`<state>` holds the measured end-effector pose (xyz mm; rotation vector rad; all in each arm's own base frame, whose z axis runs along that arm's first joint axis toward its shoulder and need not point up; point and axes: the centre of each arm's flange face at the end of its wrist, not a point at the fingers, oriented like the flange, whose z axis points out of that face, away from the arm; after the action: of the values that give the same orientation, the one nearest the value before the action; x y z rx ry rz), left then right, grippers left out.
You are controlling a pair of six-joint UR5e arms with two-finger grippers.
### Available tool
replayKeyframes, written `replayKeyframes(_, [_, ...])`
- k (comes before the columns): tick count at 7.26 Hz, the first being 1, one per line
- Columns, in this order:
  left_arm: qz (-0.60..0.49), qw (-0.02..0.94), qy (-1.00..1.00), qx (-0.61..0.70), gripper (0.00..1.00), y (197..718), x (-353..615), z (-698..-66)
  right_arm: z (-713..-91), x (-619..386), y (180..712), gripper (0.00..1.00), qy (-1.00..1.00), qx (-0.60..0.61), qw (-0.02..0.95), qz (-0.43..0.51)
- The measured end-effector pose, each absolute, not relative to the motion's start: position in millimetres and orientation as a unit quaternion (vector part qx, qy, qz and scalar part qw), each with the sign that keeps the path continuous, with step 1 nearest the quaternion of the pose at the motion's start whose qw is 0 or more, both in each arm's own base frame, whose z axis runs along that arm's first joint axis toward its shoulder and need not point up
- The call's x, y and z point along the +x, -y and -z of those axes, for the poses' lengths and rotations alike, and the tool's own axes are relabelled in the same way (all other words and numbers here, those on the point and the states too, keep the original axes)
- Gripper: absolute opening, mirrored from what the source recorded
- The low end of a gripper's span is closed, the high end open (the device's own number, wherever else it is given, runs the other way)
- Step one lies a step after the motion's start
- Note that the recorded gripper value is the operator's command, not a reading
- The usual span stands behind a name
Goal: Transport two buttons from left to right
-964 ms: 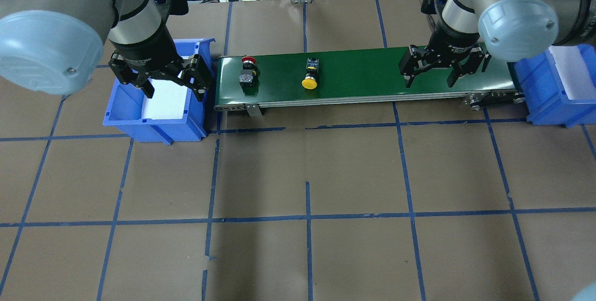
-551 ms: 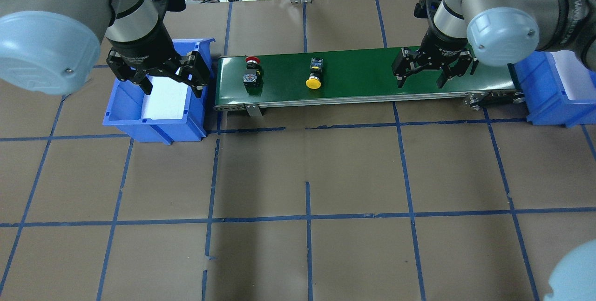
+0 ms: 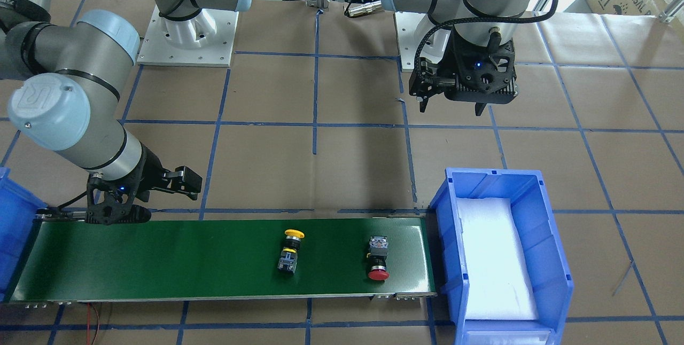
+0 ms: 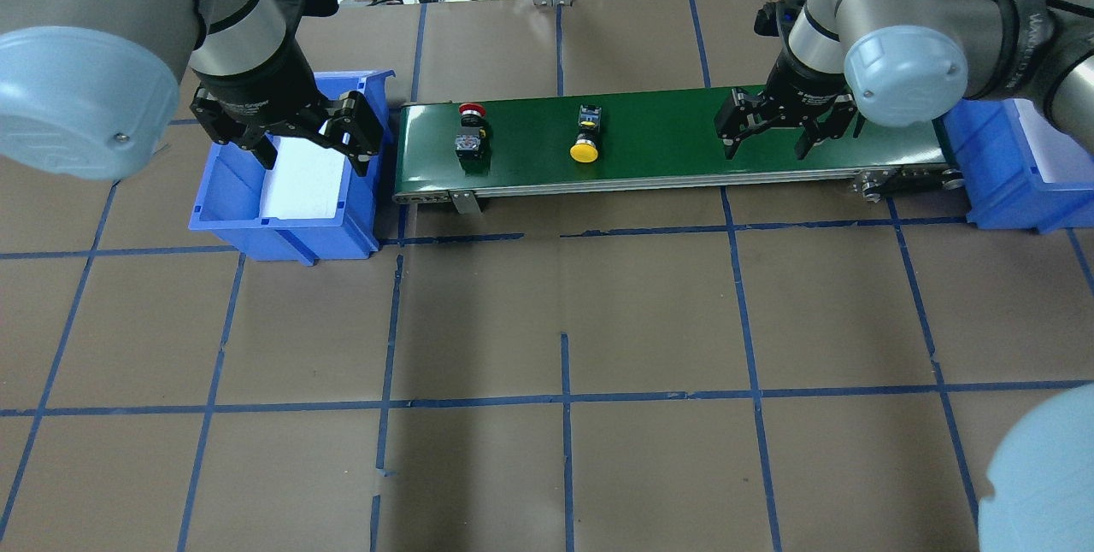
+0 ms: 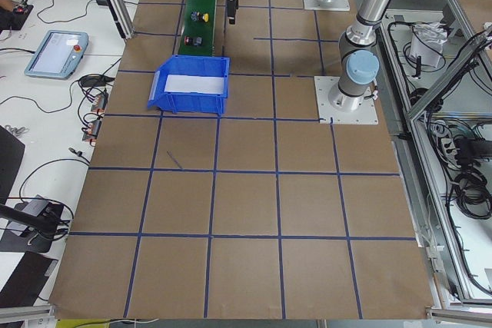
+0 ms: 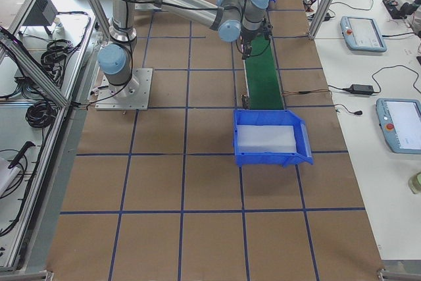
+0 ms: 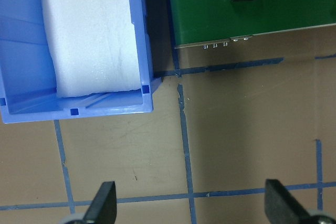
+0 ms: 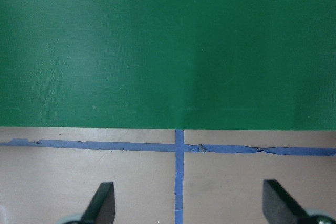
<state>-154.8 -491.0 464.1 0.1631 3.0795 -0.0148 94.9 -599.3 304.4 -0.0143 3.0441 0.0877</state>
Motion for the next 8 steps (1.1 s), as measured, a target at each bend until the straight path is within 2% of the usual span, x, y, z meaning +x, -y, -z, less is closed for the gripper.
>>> replayKeyframes(8, [0.006,0.032,-0.998,0.046,1.00,486,-145,-471,-298,94,612,1.00,-0.999,-0.005,0.047,-0.009])
